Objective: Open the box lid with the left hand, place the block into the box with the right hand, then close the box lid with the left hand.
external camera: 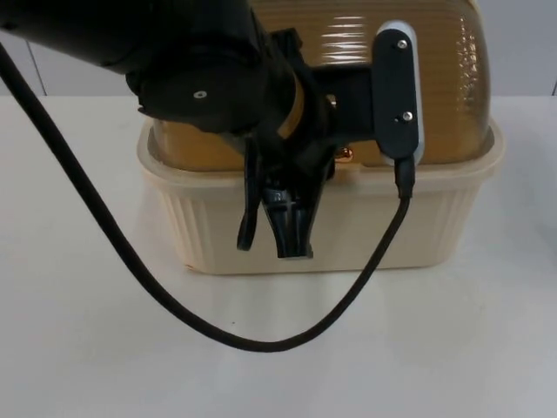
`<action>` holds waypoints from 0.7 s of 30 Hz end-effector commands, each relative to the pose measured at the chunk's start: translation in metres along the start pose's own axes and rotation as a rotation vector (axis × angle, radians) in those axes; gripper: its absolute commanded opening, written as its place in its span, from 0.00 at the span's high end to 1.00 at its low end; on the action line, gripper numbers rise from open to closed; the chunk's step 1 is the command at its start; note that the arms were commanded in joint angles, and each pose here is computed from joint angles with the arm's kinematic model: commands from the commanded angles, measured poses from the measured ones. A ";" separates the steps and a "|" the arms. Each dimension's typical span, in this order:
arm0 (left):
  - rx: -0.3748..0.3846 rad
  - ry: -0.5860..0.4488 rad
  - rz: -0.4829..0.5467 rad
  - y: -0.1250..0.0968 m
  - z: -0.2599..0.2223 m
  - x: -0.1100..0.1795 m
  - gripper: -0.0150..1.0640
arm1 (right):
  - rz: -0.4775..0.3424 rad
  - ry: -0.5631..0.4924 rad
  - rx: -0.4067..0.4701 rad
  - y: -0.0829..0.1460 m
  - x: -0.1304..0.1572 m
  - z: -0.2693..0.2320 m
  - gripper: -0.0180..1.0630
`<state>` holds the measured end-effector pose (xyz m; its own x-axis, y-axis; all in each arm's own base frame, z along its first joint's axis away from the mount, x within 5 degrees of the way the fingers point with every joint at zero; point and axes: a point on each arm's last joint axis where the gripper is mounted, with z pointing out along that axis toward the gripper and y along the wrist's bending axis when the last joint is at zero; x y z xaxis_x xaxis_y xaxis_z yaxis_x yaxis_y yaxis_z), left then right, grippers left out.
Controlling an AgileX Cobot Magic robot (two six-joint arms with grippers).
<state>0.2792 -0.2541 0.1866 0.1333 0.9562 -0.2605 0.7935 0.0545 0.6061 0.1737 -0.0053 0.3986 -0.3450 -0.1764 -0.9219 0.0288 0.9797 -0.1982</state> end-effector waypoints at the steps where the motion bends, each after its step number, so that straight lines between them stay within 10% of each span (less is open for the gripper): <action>1: -0.019 0.000 0.015 0.004 -0.001 0.000 0.99 | 0.002 -0.004 0.006 -0.001 -0.001 0.000 0.02; 14: -0.099 -0.002 0.011 0.044 -0.009 -0.001 0.99 | 0.002 -0.004 0.006 -0.001 -0.001 0.000 0.02; 21: 0.024 -0.021 -0.036 0.071 -0.016 0.010 0.99 | 0.002 -0.004 0.006 -0.001 -0.001 0.000 0.02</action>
<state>0.3255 -0.2425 0.2376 0.1382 0.9421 -0.3055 0.7847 0.0841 0.6142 0.1737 -0.0053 0.3986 -0.3450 -0.1764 -0.9219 0.0288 0.9797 -0.1982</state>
